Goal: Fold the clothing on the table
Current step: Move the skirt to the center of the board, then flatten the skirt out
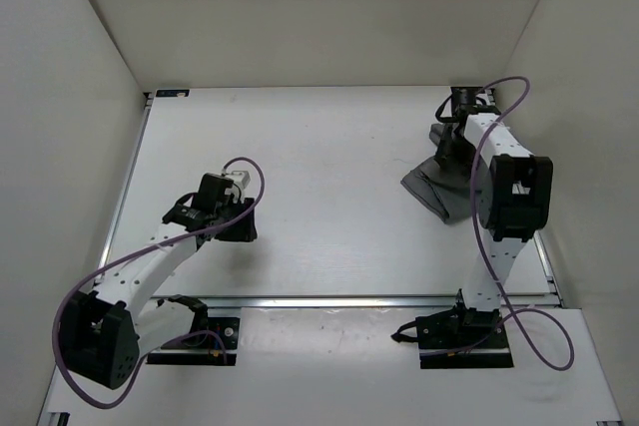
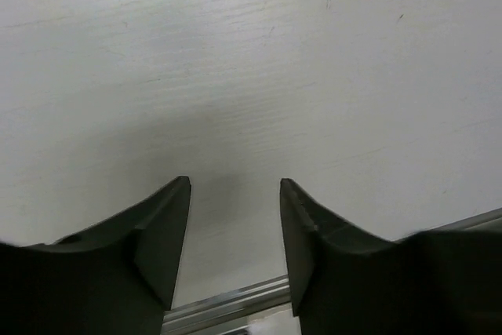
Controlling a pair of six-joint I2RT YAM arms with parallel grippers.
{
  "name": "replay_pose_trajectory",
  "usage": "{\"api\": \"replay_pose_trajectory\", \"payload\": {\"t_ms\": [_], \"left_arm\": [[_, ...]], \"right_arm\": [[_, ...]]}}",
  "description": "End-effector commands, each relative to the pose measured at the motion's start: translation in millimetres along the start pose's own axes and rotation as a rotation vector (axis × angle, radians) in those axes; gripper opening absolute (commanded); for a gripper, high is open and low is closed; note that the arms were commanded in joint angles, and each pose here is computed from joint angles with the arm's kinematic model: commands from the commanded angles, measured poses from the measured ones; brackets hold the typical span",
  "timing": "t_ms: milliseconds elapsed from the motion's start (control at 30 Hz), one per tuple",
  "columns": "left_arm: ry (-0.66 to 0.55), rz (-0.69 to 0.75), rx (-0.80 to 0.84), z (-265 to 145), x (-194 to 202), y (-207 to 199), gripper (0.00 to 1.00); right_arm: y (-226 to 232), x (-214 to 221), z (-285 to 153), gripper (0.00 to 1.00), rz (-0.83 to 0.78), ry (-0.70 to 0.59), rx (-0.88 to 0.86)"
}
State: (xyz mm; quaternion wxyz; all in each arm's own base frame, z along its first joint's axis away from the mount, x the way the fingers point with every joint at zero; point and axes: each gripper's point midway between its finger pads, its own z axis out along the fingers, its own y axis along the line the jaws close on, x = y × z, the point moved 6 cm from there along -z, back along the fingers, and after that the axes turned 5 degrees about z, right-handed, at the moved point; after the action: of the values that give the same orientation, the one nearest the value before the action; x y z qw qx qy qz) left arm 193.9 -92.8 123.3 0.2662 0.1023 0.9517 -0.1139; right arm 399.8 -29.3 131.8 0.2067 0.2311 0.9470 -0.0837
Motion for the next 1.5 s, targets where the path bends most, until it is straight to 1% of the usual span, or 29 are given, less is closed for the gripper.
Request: {"api": "replay_pose_trajectory", "payload": {"t_ms": [0, 33, 67, 100, 167, 233, 267, 300, 367, 400, 467, 500, 567, 600, 633, 667, 700, 733, 800, 833, 867, 900, 933, 967, 1000, 1100, 1233, 1333, 1467], "left_arm": [[-0.055, 0.032, 0.041, -6.1, -7.4, -5.7, 0.35], [-0.06, 0.022, 0.038, -6.1, -9.3, -4.0, 0.25], [-0.058, 0.018, 0.033, -6.3, -8.9, -1.6, 0.12], [-0.066, 0.008, 0.045, -7.5, -10.8, -0.2, 0.05], [-0.096, -0.025, 0.049, -9.5, -16.0, 5.5, 0.0], [-0.131, -0.128, 0.025, -11.6, -19.7, 16.0, 0.0], [-0.162, -0.147, 0.011, -15.0, -27.2, 18.9, 0.0], [-0.165, -0.15, -0.006, -16.4, -29.8, 20.5, 0.0], [-0.177, -0.14, -0.029, -23.2, -42.5, 20.8, 0.0], [-0.193, -0.136, -0.046, -27.4, -49.2, 21.9, 0.0], [-0.217, -0.134, -0.08, -33.9, -60.5, 26.8, 0.0], [-0.246, -0.12, -0.101, -40.5, -70.3, 28.8, 0.0], [-0.234, -0.111, -0.139, -42.0, -81.2, 33.5, 0.0], [-0.24, -0.113, -0.15, -45.2, -88.9, 35.1, 0.01], [-0.245, -0.12, -0.157, -47.5, -93.0, 36.2, 0.01], [-0.257, -0.128, -0.152, -52.6, -99.3, 35.5, 0.0], [-0.265, -0.144, -0.152, -55.1, -104.9, 35.6, 0.01], [-0.282, -0.161, -0.161, -58.5, -108.8, 37.8, 0.01], [-0.285, -0.159, -0.162, -60.5, -111.6, 37.9, 0.03], [-0.276, -0.141, -0.174, -59.3, -110.4, 36.9, 0.03], [-0.275, -0.135, -0.167, -57.9, -109.0, 34.2, 0.05], [-0.261, -0.118, -0.148, -52.5, -103.9, 30.9, 0.12], [-0.244, -0.116, -0.125, -49.1, -99.0, 27.7, 0.19], [-0.247, -0.116, -0.081, -47.1, -97.5, 22.9, 0.2], [-0.235, -0.127, -0.058, -41.7, -88.4, 19.7, 0.22], [-0.24, -0.145, 0.064, -24.1, -71.5, -2.1, 0.34], [-0.23, -0.148, 0.136, -2.8, -65.8, -38.8, 0.42], [-0.144, -0.164, 0.157, 20.4, -61.2, -58.1, 0.41], [-0.094, -0.167, 0.169, 40.2, -50.3, -79.3, 0.48]], "right_arm": [[8.7, -11.7, -1.1, 0.28, -0.009, 0.001, -0.001], [9.8, -13.2, -6.3, 0.11, -0.012, -0.006, -0.004], [10.9, -19.7, -16.9, 0.0, 0.009, -0.049, -0.017], [15.8, -17.5, -22.4, 0.01, -0.001, -0.057, -0.047], [40.8, -34.1, -62.1, 0.0, -0.007, -0.181, -0.237], [80.4, -34.4, -99.3, 0.0, -0.073, -0.21, -0.476], [104.5, -42.8, -144.1, 0.0, -0.106, -0.231, -0.651], [119.9, -40.2, -161.8, 0.0, -0.142, -0.219, -0.741], [135.4, -55.1, -230.3, 0.0, -0.17, -0.306, -0.863], [144.0, -49.7, -248.0, 0.0, -0.203, -0.31, -0.915], [139.8, -56.2, -292.5, 0.0, -0.171, -0.378, -1.002], [137.2, -53.5, -300.8, 0.0, -0.165, -0.377, -1.031], [125.5, -39.1, -295.8, 0.0, -0.123, -0.34, -1.032], [119.1, -27.9, -266.4, 0.0, -0.099, -0.268, -0.985], [105.6, -21.9, -270.5, 0.0, -0.076, -0.277, -0.993], [93.5, -2.8, -251.0, 0.0, -0.045, -0.221, -0.969], [83.0, 21.4, -215.5, 0.0, -0.026, -0.113, -0.935], [65.2, 28.8, -213.9, 0.0, 0.001, -0.12, -0.916], [34.5, 78.8, -159.8, 0.0, 0.041, 0.01, -0.76], [17.0, 89.0, -150.5, 0.02, 0.058, 0.005, -0.685], [5.2, 112.3, -130.1, 0.09, 0.057, 0.063, -0.623], [-9.5, 124.3, -113.3, 0.25, 0.083, 0.1, -0.56], [-17.8, 128.2, -106.3, 0.29, 0.086, 0.101, -0.52], [-23.6, 136.7, -98.8, 0.33, 0.082, 0.123, -0.48], [-27.7, 140.9, -94.6, 0.41, 0.084, 0.122, -0.425], [-29.3, 150.5, -89.9, 0.55, 0.051, 0.107, -0.3], [-17.2, 179.4, -89.2, 0.55, 0.023, 0.153, -0.288], [-13.8, 197.6, -86.3, 0.55, -0.007, 0.154, -0.231], [-17.4, 206.6, -75.6, 0.56, -0.033, 0.179, -0.172]]}}
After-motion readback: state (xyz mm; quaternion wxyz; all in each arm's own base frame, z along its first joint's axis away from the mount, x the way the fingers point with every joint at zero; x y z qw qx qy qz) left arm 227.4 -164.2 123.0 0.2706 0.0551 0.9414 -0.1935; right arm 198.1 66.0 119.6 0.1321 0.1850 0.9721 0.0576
